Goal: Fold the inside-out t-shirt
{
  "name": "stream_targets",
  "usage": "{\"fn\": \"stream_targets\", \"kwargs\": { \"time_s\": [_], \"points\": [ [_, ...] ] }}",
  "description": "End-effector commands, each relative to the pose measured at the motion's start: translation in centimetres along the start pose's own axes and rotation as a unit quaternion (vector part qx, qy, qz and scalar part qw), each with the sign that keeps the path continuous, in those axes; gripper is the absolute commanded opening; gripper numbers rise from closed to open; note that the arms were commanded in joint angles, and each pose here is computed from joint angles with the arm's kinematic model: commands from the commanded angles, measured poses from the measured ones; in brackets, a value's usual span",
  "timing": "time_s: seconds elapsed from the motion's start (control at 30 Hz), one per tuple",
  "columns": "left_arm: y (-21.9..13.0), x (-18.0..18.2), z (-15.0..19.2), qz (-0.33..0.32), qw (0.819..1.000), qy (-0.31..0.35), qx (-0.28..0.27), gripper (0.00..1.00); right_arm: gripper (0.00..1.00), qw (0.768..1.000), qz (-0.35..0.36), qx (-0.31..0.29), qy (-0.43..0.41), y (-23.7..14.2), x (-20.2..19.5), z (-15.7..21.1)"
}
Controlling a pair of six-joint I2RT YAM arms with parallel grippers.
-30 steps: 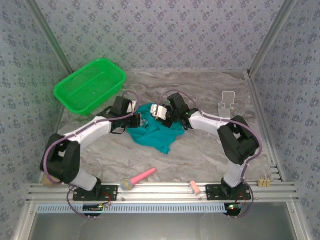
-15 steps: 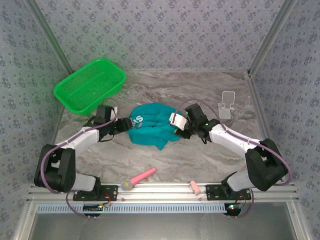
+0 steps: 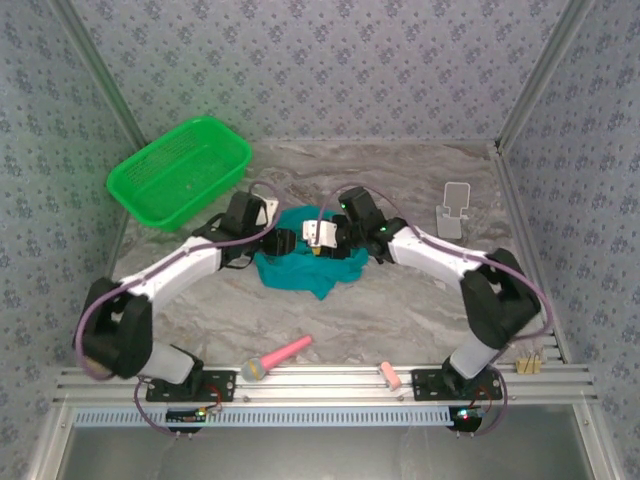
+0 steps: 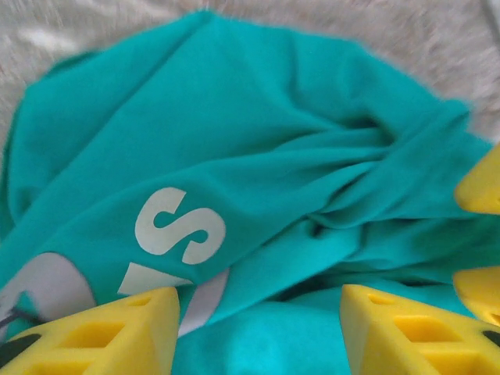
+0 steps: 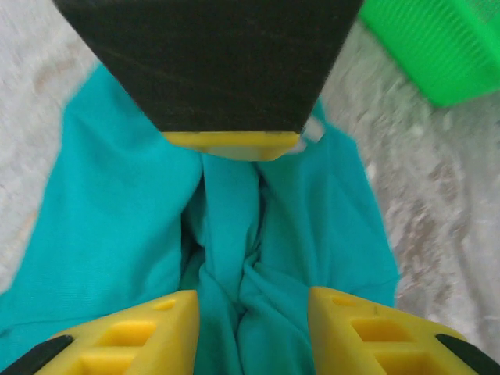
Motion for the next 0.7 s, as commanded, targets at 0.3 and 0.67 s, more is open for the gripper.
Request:
{"fn": "stream_targets", "kwargs": {
  "time_s": [0.3, 0.67],
  "points": [
    [-1.2, -0.9, -3.5, 0.032, 0.999, 0.003, 0.003, 0.0, 0.0, 0.995, 0.053, -0.056, 0.06, -5.6, -2.5, -1.8],
    [-4.5, 5.1, -1.1, 0.08, 0.973, -0.194, -0.093, 0.05, 0.07, 0.938, 0.136, 0.039, 0.316, -10.5, 1.2, 5.2]
  ]
}}
Point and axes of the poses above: each hand's point on the last joint's axis, 136 mm out from that joint toward the fingers, its own y axis out along the fingers, its own x axis along the line the jaws close on, z = x × y, the point moved 9 cm from there along -y, back along the fingers, and after that the axes turned 5 degrees about -y, right-handed, at the moved point
